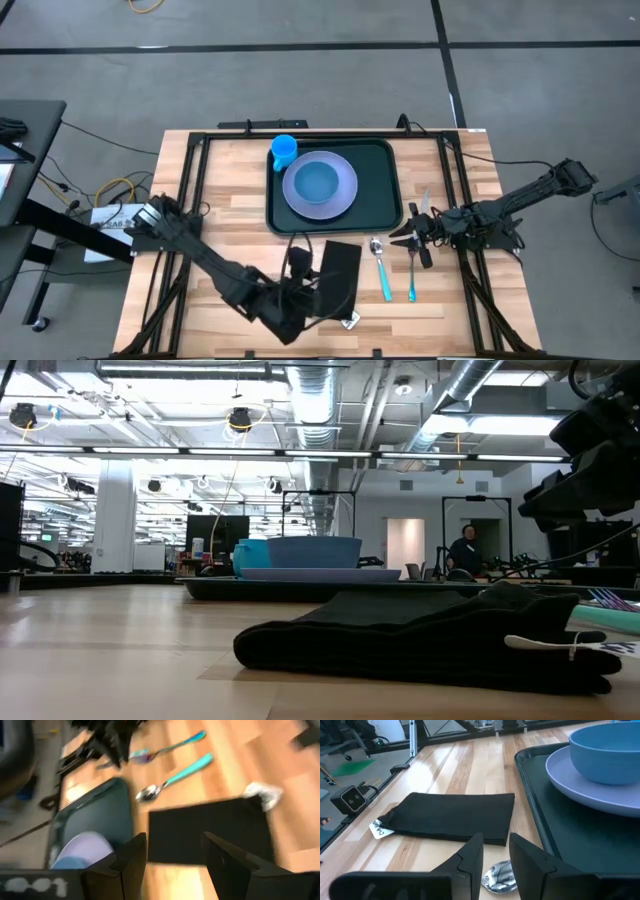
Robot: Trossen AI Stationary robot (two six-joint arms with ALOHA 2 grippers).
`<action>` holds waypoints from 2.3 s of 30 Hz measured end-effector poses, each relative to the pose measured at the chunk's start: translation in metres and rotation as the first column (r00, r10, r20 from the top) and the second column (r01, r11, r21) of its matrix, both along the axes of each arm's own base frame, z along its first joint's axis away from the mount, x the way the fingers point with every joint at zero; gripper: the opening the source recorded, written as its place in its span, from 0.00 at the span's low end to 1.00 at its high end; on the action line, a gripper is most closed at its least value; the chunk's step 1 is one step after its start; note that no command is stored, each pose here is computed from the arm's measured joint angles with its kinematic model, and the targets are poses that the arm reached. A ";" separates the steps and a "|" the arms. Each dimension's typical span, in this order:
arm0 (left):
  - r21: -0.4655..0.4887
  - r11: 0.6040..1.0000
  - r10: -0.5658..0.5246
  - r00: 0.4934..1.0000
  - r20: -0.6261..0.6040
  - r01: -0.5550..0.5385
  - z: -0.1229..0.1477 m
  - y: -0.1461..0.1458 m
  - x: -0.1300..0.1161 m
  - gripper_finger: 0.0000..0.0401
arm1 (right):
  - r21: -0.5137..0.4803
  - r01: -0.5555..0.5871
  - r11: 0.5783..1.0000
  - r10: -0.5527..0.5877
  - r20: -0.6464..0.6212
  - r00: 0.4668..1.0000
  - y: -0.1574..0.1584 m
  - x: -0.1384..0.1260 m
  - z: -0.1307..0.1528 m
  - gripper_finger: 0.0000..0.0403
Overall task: Set up tray
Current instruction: Put the black table napkin to the right of the purple plate on the black serving tray
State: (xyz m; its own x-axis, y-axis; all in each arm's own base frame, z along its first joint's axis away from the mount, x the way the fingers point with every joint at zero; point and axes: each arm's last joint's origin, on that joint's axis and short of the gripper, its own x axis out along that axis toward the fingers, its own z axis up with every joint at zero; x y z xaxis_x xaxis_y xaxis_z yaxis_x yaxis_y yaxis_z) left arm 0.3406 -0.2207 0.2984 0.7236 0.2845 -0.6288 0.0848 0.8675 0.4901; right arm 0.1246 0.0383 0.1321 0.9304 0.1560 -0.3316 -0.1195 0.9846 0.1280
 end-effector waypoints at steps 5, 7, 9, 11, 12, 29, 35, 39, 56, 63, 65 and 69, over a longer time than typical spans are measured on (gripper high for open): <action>-0.133 0.977 -0.145 0.977 0.155 0.166 -0.015 0.004 -0.019 0.45 | -0.001 0.000 1.000 0.000 -0.002 1.000 0.000 0.000 0.000 0.22; -0.214 0.907 -0.314 0.921 0.232 0.364 -0.016 0.006 -0.031 0.45 | -0.001 0.000 1.000 0.000 -0.003 1.000 0.000 0.000 0.000 0.22; -0.251 0.828 -0.428 0.855 0.292 0.501 -0.013 0.018 -0.049 0.45 | -0.001 0.001 1.000 -0.001 -0.004 1.000 0.000 0.000 0.000 0.22; -0.274 0.784 -0.451 0.814 0.365 0.557 -0.010 0.035 -0.071 0.45 | -0.001 0.001 1.000 -0.001 -0.004 1.000 0.000 0.000 0.000 0.22; -0.274 0.783 -0.436 0.807 0.397 0.558 -0.010 0.046 -0.082 0.45 | -0.001 0.000 1.000 0.000 -0.003 1.000 0.000 0.000 0.000 0.22; -0.228 0.869 -0.162 0.687 0.708 0.440 -0.077 0.140 -0.177 0.45 | -0.002 0.001 1.000 -0.001 -0.004 1.000 0.000 0.000 0.000 0.22; -0.248 0.873 -0.149 0.714 0.684 0.419 -0.079 0.142 -0.179 0.45 | -0.042 -0.012 0.999 0.014 0.034 0.999 0.000 0.001 0.003 0.22; -0.248 0.888 -0.127 0.724 0.678 0.388 -0.080 0.143 -0.179 0.45 | -0.006 -0.009 1.000 0.010 0.112 0.994 0.001 0.003 0.010 0.22; -0.277 0.886 -0.097 0.733 0.674 0.372 -0.081 0.143 -0.179 0.45 | 0.403 0.011 0.915 -0.227 0.492 0.840 -0.003 0.004 0.064 0.22; -0.277 0.887 -0.099 0.737 0.669 0.370 -0.081 0.143 -0.179 0.45 | 0.415 0.014 0.910 -0.269 0.563 0.781 -0.005 0.010 0.092 0.22; -0.276 0.887 -0.099 0.736 0.669 0.370 -0.081 0.143 -0.179 0.45 | 0.381 0.040 0.924 -0.248 0.516 0.820 -0.003 0.021 0.106 0.22; -0.264 0.890 -0.108 0.736 0.669 0.371 -0.081 0.143 -0.179 0.45 | 0.270 0.132 0.954 -0.223 0.343 0.913 0.004 0.055 0.132 0.22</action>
State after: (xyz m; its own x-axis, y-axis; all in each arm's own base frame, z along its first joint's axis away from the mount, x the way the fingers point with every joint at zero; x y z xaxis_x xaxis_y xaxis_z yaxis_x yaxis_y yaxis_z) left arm 0.1615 -0.0773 0.2172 0.9943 -0.1026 -0.0282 0.1059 0.9800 0.1683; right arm 0.1798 0.0427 0.2643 0.9980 0.0082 0.0628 -0.0291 0.9401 0.3395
